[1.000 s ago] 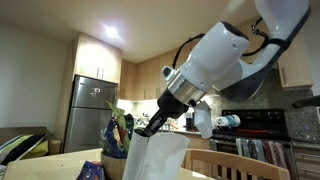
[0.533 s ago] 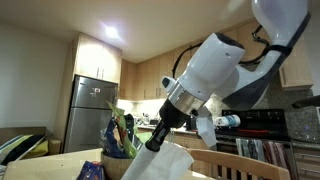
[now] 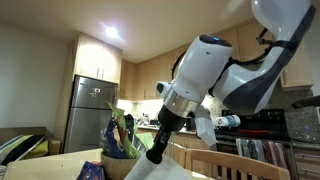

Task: Remove the paper towel roll from the holder, move the holder to the right side of the table

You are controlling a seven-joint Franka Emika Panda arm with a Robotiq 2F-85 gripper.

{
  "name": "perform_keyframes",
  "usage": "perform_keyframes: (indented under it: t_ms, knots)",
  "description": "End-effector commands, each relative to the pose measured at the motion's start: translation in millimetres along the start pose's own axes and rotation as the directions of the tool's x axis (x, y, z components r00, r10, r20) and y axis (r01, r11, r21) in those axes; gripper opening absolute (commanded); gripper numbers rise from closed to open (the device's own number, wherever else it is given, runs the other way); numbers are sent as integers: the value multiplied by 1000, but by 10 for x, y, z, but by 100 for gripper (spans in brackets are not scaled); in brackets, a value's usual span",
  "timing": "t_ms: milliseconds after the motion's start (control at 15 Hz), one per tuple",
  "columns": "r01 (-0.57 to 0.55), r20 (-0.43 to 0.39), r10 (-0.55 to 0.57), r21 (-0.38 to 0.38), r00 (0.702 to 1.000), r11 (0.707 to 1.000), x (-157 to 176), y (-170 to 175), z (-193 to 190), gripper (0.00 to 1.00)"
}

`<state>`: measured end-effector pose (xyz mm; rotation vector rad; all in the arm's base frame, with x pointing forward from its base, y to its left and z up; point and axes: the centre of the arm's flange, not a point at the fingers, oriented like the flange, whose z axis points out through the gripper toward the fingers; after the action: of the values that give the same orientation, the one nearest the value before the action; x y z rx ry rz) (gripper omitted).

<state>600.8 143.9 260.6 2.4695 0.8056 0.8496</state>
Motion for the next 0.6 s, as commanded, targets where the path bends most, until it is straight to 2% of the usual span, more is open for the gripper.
perform_keyframes:
  t_ms: [0, 200, 333, 533]
  knots:
    - [23, 103, -22, -12, 994, 1000, 125, -18, -335, 100]
    - [40, 138, -37, -21, 990, 999, 145, -91, -513, 100]
    - [76, 121, -72, -30, 990, 997, 170, -101, -632, 100]
    - [104, 119, -106, 25, 987, 994, 201, -89, -739, 100]
